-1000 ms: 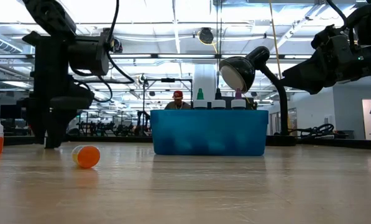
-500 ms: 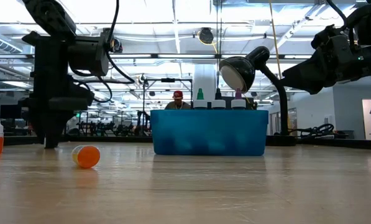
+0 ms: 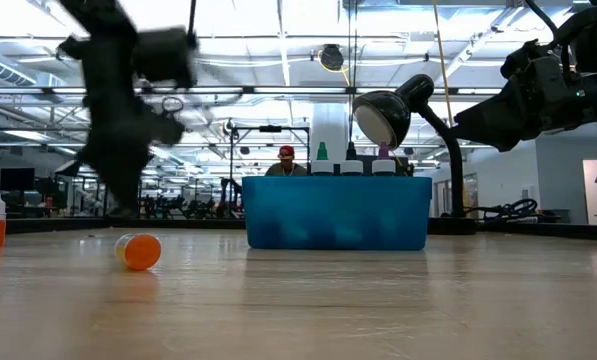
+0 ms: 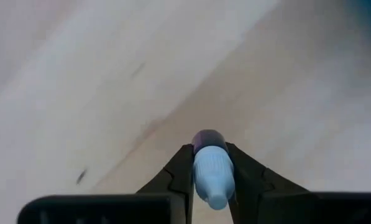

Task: Pick & Place food coloring
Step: Put the small purple food coloring bottle into the blue container

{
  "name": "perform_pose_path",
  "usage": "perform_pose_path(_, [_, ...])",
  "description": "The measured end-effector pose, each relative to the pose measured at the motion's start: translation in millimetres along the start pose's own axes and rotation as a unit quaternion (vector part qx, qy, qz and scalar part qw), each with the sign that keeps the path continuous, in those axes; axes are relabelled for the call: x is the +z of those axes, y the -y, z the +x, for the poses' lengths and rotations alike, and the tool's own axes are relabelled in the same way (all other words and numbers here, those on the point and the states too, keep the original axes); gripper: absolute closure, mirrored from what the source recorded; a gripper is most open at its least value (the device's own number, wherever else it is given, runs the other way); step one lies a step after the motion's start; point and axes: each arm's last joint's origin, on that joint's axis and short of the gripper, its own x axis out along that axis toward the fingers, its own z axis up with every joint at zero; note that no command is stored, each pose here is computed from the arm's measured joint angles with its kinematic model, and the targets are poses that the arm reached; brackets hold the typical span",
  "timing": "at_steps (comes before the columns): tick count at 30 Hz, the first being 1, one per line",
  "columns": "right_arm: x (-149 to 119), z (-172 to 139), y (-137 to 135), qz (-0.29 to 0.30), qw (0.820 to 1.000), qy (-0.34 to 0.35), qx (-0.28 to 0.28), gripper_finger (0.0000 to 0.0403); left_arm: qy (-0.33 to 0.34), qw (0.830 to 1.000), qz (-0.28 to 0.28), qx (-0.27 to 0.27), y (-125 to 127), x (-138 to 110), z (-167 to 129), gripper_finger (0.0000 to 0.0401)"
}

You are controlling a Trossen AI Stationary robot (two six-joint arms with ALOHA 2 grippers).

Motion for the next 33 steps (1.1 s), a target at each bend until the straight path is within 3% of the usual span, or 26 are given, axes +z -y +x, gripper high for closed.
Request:
perform_pose_path(4, [0.0, 0.0, 0.0, 0.0, 1.0, 0.0, 0.0, 0.0179, 0.078, 0.993, 0.064, -0.056, 32.4, 25.5, -38.9, 0.0338])
perform_pose_path(8, [0.0, 0.0, 0.0, 0.0, 1.0, 0.0, 0.0, 0.0179, 0.164, 0.975, 0.124, -0.088, 62.4, 48.7, -85.9, 0.0338])
perform_pose_path(13, [0.0, 0.0, 0.0, 0.0, 1.0, 0.0, 0.0, 0.0179, 0.182, 0.966, 0.166, -0.075, 87.6, 75.5, -115.3, 0.0338])
perform_pose_path(17, [0.1, 0.0, 0.0, 0.0, 1.0, 0.001, 0.0, 0.0179, 0.124, 0.971, 0.198, -0.04, 107.3, 92.2, -95.7, 0.0338])
perform_pose_path(23, [0.1, 0.0, 0.0, 0.0, 1.0, 0.0, 0.0, 0.0179, 0.04, 0.969, 0.243, -0.031, 129.0, 105.6, -41.1, 0.0338])
perform_pose_path(33, [0.0, 0.0, 0.0, 0.0, 1.0, 0.0, 0.0, 0.0179, -0.021, 0.975, 0.219, 0.021, 128.3, 115.2, 23.7, 0.0338])
